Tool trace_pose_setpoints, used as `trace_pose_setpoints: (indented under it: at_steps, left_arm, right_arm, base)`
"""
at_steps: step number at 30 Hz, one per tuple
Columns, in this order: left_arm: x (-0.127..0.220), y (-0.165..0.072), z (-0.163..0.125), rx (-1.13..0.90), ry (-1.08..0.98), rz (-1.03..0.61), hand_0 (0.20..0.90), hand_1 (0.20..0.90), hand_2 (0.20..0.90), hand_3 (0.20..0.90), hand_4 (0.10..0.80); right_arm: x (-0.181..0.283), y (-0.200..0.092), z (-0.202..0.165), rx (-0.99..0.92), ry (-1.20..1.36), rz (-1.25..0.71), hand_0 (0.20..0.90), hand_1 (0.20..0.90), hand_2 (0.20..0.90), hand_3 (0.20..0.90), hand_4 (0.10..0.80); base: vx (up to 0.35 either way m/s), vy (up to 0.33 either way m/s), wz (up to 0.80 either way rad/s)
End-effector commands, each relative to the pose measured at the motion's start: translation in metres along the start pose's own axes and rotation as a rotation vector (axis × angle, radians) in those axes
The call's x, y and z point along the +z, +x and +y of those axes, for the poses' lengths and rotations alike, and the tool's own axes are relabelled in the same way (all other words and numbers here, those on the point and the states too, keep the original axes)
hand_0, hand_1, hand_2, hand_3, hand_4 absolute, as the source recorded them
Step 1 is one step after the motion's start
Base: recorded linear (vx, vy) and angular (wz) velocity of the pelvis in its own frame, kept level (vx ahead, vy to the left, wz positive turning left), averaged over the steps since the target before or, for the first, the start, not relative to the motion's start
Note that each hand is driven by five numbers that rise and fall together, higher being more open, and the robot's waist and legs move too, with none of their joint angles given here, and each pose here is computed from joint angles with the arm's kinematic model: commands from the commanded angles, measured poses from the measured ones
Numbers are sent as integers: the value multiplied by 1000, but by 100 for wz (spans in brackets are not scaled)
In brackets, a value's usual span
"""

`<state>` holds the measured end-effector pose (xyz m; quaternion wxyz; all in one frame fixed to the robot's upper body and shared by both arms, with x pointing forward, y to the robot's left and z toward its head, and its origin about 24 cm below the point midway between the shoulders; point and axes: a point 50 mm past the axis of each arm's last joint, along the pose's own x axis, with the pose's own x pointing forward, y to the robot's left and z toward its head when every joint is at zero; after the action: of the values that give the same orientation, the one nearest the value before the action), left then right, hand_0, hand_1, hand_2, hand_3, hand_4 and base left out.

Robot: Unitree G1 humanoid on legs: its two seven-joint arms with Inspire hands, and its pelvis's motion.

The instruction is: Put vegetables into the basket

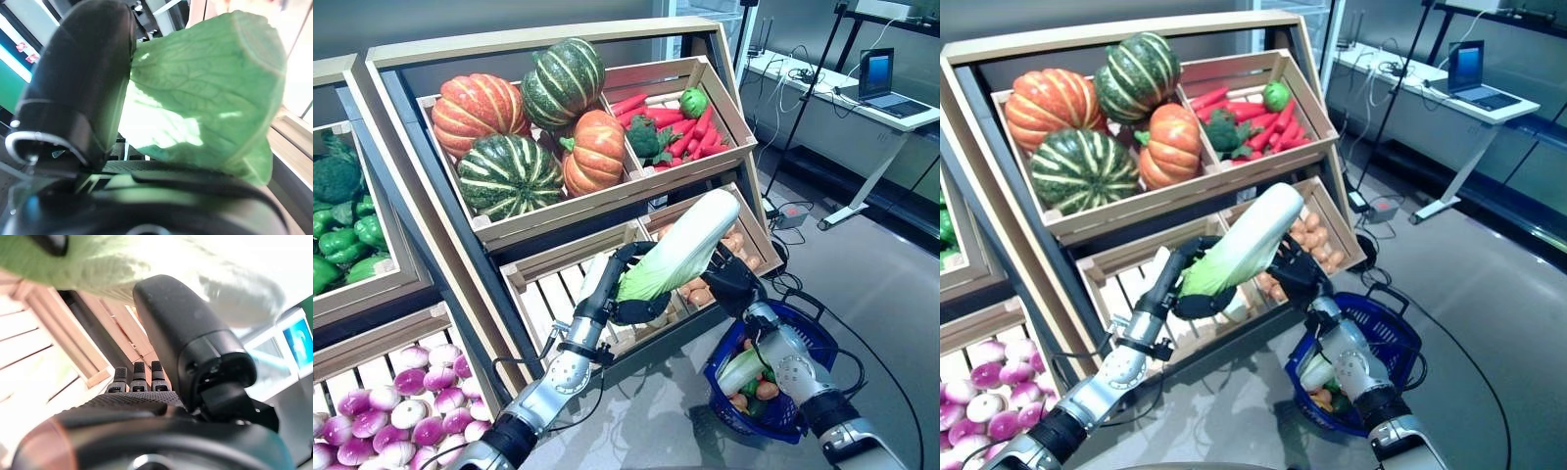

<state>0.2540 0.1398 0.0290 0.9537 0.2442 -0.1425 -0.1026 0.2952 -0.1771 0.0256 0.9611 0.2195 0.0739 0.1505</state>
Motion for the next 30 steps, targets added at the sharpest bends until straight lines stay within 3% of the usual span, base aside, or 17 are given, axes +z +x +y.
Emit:
trace_pose_setpoints:
  at_steps: [1, 4, 7, 13, 21, 30]
  left_arm:
    - [14, 28, 35, 106, 114, -121, 300, 300, 300, 300, 400]
    - [17, 33, 48, 163, 175, -113, 300, 300, 300, 300, 400]
    - [16, 39, 60, 204, 225, -86, 300, 300, 300, 300, 400]
    - [20, 47, 68, 202, 301, -88, 300, 300, 300, 300, 400]
    - [46, 64, 91, 167, 412, -151, 300, 300, 300, 300, 400]
    - [69, 73, 93, 112, 502, -253, 300, 300, 300, 300, 400]
  right_arm:
    - [117, 15, 27, -35, -650, -453, 900, 900, 900, 900, 800]
    - [152, 0, 23, -298, -1307, -623, 900, 900, 900, 900, 800]
    - [191, -16, 42, -326, -1747, -794, 900, 900, 900, 900, 800]
    - [197, -19, 62, -249, -1973, -858, 900, 900, 900, 900, 800]
    - [183, -12, 68, -85, -2042, -693, 900, 900, 900, 900, 800]
    - [170, -5, 86, 127, -2065, -605, 900, 900, 900, 900, 800]
  base:
    - [-25, -16, -3]
    - [-45, -9, -10]
    - [-60, 9, -13]
    - [3, 6, -11]
    - [0, 1, 1]
    - [0, 0, 0]
